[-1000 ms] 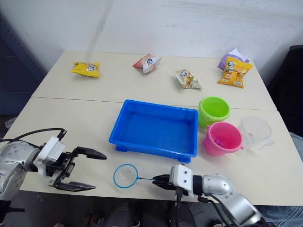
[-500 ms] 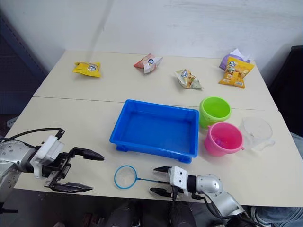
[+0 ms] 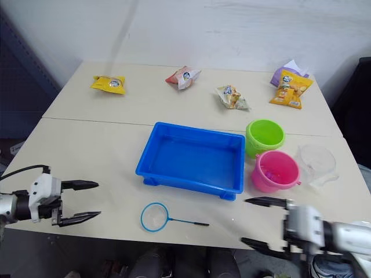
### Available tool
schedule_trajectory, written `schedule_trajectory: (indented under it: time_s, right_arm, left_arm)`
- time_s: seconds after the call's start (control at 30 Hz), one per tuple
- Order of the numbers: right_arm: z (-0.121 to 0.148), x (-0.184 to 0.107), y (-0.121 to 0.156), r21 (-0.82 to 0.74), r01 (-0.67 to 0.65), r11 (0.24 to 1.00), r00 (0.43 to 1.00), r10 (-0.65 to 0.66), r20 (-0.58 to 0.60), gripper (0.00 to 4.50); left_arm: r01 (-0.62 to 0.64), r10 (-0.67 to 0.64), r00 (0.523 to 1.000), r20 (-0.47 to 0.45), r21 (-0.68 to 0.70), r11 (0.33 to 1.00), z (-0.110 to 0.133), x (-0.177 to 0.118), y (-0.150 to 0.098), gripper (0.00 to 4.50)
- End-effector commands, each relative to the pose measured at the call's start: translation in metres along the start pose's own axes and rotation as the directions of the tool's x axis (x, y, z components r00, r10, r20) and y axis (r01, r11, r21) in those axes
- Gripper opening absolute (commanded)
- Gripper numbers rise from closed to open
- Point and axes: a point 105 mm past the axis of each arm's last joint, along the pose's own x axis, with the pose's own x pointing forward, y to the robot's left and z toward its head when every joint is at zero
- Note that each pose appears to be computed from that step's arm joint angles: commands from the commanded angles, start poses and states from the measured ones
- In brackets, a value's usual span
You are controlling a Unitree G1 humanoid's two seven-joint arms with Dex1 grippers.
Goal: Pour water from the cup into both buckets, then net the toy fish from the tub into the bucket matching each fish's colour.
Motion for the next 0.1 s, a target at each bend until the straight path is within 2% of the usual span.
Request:
schedule_trajectory:
  time_s: [0.03, 0.1]
  right_arm:
    - [0.005, -0.032, -0.015, -0.086, 0.067, 0.994, 0.996, -0.072, -0.05, 4.41]
    - [-0.008, -0.037, -0.012, -0.062, 0.049, 0.997, 0.995, -0.054, -0.08, 4.41]
  left_arm:
    - [-0.111, 0.111, 0.994, 0.004, 0.057, 0.992, -0.001, -0.01, 0.014, 4.5]
    - [-0.13, 0.131, 0.991, -0.003, 0.059, 0.99, -0.008, -0.012, 0.015, 4.5]
